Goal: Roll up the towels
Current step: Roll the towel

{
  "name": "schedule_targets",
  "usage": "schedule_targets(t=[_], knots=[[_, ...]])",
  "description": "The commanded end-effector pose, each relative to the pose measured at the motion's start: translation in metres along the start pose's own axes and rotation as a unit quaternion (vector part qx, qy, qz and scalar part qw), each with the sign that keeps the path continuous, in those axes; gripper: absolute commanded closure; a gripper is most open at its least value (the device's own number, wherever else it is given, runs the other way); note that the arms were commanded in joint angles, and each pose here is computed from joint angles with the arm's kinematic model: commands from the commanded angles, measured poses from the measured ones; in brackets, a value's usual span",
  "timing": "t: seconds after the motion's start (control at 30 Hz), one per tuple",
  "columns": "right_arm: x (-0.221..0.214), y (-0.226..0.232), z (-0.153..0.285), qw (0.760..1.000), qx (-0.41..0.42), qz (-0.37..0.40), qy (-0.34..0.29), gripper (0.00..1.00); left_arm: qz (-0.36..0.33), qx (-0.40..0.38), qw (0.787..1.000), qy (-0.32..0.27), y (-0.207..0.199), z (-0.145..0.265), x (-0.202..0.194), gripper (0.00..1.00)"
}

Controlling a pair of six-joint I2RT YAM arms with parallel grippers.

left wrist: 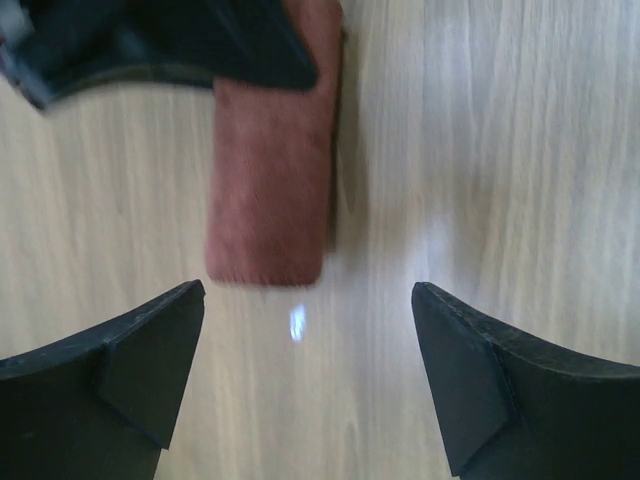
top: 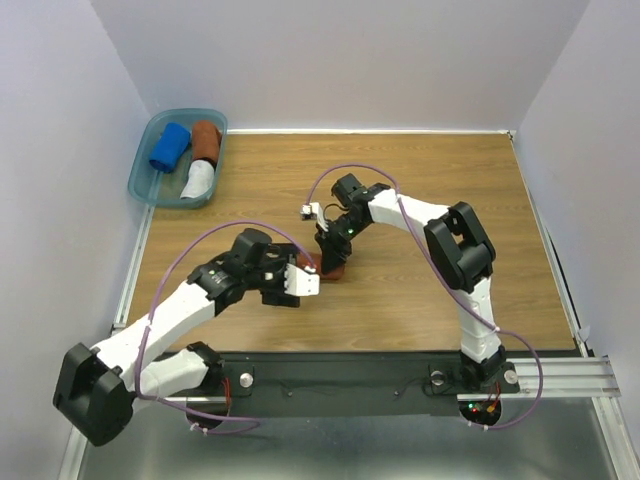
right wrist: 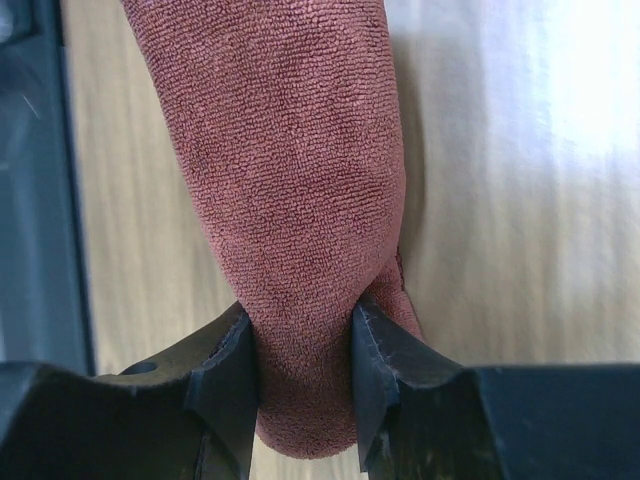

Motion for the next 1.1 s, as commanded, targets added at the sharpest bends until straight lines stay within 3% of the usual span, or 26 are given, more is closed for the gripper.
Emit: schedule_targets(t=[0.0,0.3,0.33,0.73,1.07], knots=[[-0.061,0.017,-0.028,0.989,0.065,-0.090,0.102,0.99,-0.068,0.055,0.996,-0.010,0.024,-0.019,0.028,0.07],[-0.064,0.021,-0.034,0.981,0.112,-0.121,0.102,0.99,-0.093,-0.013,0.996,-0.005,0.007,-0.055,0.028,0.17],[-0.064,0.023,-0.036,0.977,0.131,-0.131,0.102,0.99,-0.089,-0.029,0.996,0.010,0.000,-0.068,0.017,0.22],[-0.060,0.027,-0.037,0.962,0.198,-0.168,0.081,0.99,-0.124,-0.051,0.991,0.012,-0.027,-0.086,0.010,0.30],[-0.058,0.031,-0.039,0.948,0.241,-0.199,0.061,0.99,-0.134,-0.084,0.987,0.014,-0.046,-0.095,0.006,0.28]])
Point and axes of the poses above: each gripper's point midway between its finger pads, its own z axis back along the fingers, its own y axis along the line the jaws close on, x = y × z, the point moved 2 cm from there along z, back along the fingers, and after that the axes turned 3 degrees about -z, right-handed, at the moved point
